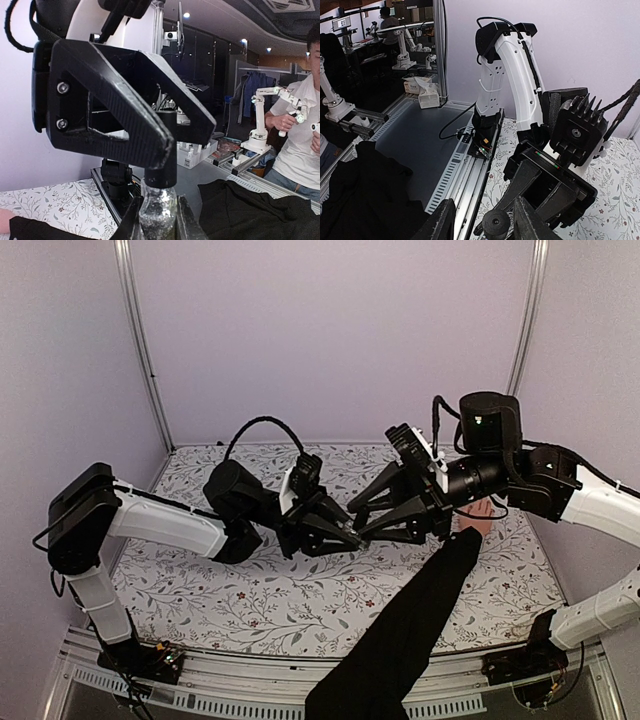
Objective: Paint the nails
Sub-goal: Screw the nail polish bottle.
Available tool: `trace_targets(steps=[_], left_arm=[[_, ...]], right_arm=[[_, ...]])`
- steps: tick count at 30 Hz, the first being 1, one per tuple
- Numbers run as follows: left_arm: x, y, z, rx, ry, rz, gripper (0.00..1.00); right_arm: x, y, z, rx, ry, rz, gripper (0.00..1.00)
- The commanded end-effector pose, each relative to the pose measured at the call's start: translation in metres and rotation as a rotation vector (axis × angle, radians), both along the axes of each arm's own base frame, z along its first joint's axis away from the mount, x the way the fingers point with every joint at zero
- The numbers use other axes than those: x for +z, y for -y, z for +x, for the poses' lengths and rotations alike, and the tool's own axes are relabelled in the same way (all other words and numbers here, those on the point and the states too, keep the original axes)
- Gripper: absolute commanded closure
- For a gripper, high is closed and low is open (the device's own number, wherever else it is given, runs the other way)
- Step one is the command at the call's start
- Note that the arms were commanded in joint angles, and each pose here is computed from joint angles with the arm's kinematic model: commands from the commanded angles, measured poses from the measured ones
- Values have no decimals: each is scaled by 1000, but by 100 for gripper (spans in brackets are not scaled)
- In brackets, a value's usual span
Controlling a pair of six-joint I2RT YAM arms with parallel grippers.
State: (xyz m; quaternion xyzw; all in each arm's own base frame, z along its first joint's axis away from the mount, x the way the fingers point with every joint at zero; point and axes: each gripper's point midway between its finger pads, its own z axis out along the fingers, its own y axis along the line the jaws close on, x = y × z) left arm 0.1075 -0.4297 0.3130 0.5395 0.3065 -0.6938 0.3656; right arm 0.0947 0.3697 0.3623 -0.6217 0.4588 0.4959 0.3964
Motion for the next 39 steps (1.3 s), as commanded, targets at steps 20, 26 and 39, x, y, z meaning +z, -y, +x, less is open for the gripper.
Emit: trace_targets(steps=[20, 26, 39], left_arm=[[14, -6, 22, 130, -23, -77, 100], [20, -10, 37, 247, -21, -100, 100], [33, -18, 74, 533, -19, -141, 100]], right_arm=[[-12, -3, -1, 7, -9, -27, 89], [-16, -4, 4, -26, -19, -38, 91], [-39, -16, 34, -184, -84, -119, 93]])
